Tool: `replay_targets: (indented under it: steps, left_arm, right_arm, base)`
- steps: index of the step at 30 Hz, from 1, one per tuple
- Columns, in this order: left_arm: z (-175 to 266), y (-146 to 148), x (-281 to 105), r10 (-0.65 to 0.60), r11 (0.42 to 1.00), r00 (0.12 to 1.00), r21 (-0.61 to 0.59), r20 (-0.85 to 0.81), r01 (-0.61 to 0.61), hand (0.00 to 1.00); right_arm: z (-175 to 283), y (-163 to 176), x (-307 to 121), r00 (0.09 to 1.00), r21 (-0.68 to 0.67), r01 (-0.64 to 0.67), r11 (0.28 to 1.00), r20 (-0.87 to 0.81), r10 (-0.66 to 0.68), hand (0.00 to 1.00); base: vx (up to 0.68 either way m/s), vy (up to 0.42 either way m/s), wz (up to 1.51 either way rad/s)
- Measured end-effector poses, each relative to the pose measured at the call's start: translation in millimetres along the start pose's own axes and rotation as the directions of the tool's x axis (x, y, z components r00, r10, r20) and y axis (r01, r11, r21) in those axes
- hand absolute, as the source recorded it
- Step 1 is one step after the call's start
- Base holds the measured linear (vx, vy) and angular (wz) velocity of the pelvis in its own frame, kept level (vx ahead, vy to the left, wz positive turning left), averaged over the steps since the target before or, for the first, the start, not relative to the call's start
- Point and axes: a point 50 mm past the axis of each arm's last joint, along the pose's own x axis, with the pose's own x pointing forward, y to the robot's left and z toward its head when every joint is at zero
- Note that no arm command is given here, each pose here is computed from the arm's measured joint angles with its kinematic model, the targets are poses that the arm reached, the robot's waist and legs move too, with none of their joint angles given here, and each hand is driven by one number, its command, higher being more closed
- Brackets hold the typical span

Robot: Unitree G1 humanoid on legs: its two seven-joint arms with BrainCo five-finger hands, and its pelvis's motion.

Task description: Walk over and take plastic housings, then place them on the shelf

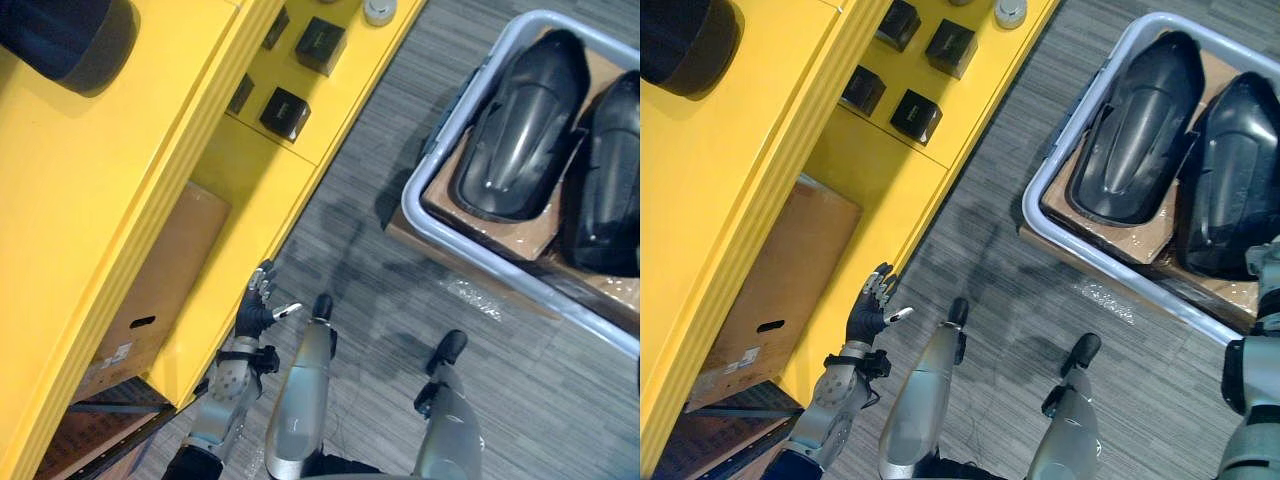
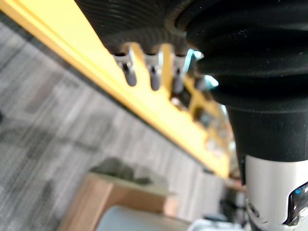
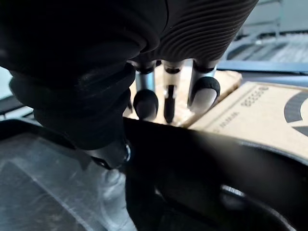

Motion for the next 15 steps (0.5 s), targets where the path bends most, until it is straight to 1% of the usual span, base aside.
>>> replay_targets:
  steps: [3,8,10,13,15]
  left_arm:
    - [7,5,-6,0.014,1.000,0.999,-0.009,0.029,-0.013,0.00]
    - [18,12,-10,0.029,0.999,0.997,-0.025,0.078,-0.027,0.00]
    - [22,17,-16,0.044,0.999,0.995,-0.027,0.093,-0.042,0.00]
    - [31,16,-18,0.034,0.999,0.991,-0.033,0.128,-0.030,0.00]
    - [40,18,-20,0.031,0.999,0.986,-0.032,0.166,-0.026,0.00]
  right_arm:
    - [-2,22,-6,0.998,-0.008,-0.026,1.000,0.064,0.026,1.00]
    - [-3,43,-19,0.977,-0.045,0.014,0.999,0.213,-0.004,1.00]
    - [-2,61,-30,0.960,-0.063,0.014,0.998,0.282,0.004,1.00]
    - [-11,70,-41,0.944,-0.097,0.020,0.995,0.329,0.013,1.00]
    - [-18,80,-51,0.938,-0.096,0.001,0.995,0.346,0.032,1.00]
  base:
    - [-0.05,-0.026,0.01]
    - [-0.03,-0.027,0.06]
    - [0.02,-0.041,0.08]
    - [0.04,-0.031,0.00]
    - [0.05,-0.036,-0.03]
